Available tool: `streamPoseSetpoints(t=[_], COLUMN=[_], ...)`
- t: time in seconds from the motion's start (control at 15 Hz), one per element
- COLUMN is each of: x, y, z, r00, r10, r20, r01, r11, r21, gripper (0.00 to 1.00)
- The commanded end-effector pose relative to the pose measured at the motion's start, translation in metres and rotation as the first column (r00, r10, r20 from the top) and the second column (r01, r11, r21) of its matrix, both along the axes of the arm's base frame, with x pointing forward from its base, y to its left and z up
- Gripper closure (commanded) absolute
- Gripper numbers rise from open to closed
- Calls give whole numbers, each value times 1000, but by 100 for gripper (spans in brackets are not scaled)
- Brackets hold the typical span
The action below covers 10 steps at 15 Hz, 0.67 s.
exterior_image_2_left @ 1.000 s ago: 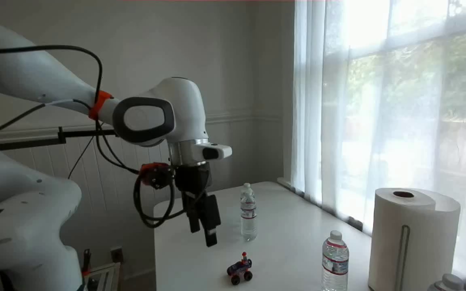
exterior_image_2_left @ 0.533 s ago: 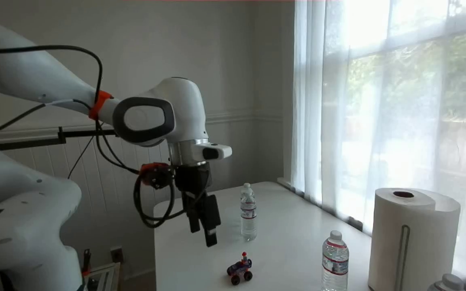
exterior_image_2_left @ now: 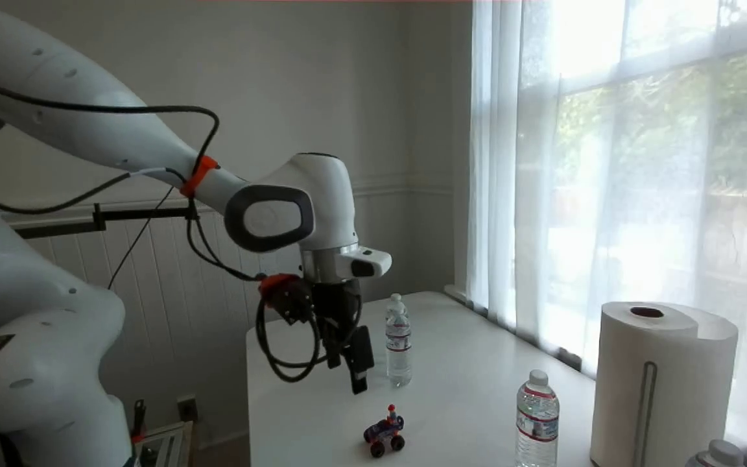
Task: Move the toy man from the toy truck to the table
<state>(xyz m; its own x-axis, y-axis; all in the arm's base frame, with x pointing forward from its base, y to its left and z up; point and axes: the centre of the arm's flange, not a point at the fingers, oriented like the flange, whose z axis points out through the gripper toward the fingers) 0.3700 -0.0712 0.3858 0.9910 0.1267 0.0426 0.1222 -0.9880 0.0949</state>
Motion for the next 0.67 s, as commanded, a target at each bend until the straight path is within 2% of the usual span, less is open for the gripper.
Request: streamPoseSetpoints(t=[0.0,0.2,0.6], x=[48,72,105], y=[10,20,45], z=[-20,-38,-78], r00=[999,995,991], r10=[-49,-80,-56], r20=[-24,-61,-121], r01=[50,82,58], r11=[998,996,998], r21=[38,37,14], gripper=[0,0,0])
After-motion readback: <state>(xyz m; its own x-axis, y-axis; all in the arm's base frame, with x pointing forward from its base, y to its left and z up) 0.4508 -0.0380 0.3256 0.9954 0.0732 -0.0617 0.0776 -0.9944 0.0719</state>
